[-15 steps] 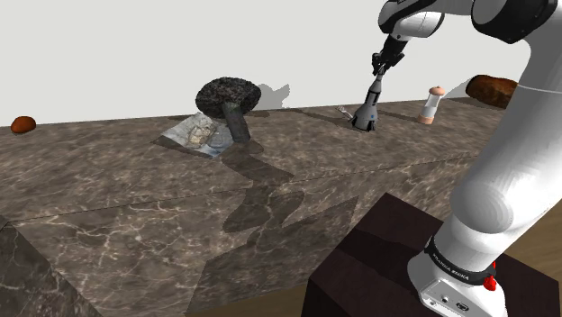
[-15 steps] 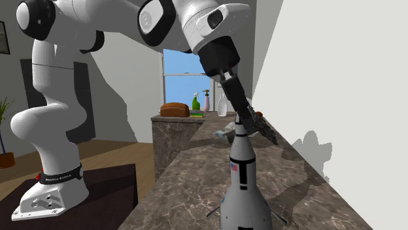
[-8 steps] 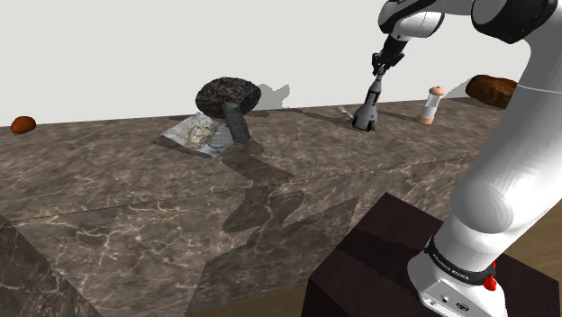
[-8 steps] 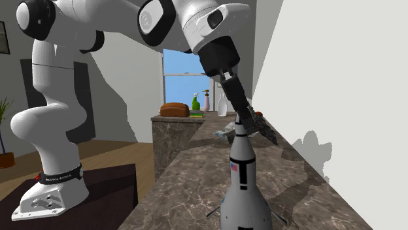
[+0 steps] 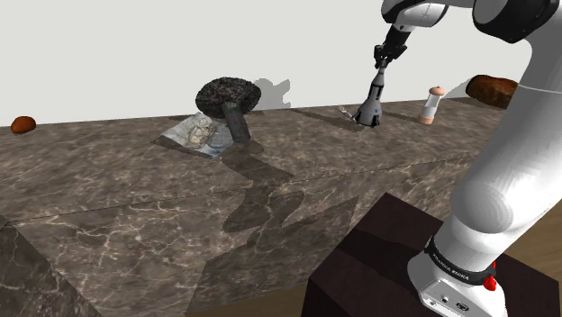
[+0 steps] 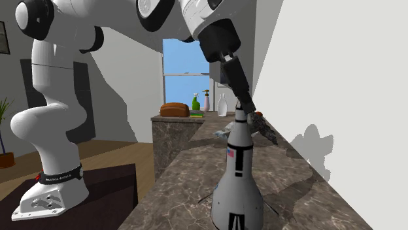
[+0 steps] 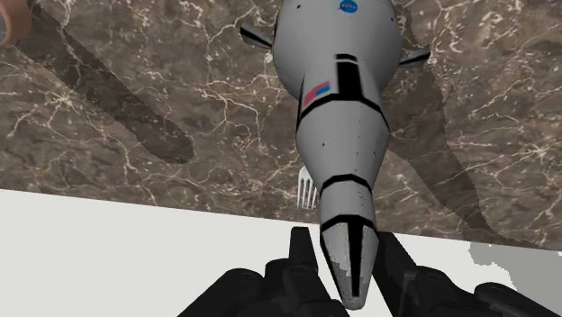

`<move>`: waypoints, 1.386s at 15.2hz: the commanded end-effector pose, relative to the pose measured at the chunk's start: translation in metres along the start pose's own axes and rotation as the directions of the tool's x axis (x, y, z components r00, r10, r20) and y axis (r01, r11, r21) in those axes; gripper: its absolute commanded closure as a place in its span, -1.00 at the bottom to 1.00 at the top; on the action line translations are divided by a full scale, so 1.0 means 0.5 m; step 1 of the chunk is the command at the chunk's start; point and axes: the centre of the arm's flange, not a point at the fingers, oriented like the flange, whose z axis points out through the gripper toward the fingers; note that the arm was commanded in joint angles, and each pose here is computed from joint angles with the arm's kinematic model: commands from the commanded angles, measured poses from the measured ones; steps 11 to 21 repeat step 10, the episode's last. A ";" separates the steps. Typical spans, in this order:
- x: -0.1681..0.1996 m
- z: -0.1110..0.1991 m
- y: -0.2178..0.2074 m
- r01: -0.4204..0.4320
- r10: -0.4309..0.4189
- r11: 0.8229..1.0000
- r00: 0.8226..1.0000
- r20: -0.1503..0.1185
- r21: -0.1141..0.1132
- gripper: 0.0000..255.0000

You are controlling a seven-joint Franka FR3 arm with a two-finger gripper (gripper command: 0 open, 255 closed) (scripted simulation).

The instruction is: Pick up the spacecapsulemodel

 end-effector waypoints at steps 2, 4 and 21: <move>0.014 -0.031 0.001 0.000 0.000 1.000 1.000 -0.002 0.000 1.00; 0.023 -0.050 0.002 0.000 0.000 1.000 1.000 -0.002 0.000 1.00; 0.042 -0.090 0.005 0.000 0.000 1.000 1.000 -0.002 0.000 1.00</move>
